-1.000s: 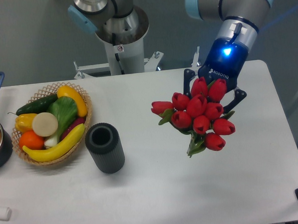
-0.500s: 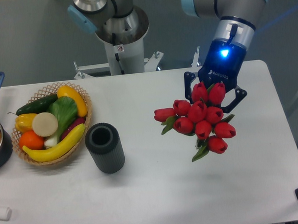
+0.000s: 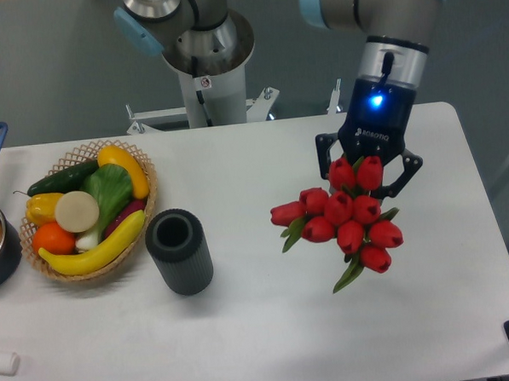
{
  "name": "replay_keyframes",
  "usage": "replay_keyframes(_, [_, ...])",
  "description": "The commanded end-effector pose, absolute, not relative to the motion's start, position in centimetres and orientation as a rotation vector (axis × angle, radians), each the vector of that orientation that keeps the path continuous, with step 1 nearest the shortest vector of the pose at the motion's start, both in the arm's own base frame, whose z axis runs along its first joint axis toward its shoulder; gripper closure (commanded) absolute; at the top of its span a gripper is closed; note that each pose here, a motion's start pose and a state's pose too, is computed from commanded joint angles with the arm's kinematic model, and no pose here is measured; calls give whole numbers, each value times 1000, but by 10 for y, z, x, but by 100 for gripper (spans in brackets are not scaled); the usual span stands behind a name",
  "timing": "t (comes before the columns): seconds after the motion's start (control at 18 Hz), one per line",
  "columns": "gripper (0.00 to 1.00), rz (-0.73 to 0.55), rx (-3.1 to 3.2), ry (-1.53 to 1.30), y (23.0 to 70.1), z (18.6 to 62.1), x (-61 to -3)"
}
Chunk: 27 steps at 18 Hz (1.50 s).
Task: Place the flowers on the table
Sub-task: 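Open the gripper to release the tulips onto the table, then raise the open gripper away from the tulips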
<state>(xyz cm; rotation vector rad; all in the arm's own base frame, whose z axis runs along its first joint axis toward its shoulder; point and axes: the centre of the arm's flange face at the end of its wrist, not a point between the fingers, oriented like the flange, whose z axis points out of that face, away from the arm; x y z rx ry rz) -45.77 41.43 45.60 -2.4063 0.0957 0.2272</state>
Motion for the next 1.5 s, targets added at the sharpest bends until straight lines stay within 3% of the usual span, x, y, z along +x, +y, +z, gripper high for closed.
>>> replay_keyframes(0.44, [56,358,-2652,185,424,415,-456])
replay_keyframes(0.61, [62,328,-2683,201,436,395,-455])
replay_keyframes(1.11, [61,307,-2771,250,447,359,-457])
replay_keyframes(1.22, [50,294,-2777,254,449,351,-460])
replay_keyframes(1.28, [31,291,-2779,258,450,347,-463])
replay_keyframes(1.33, [1,302,-2774,269,452,350,-466])
replay_keyframes(1.5, [0,335,-2771,367,455,351,-473])
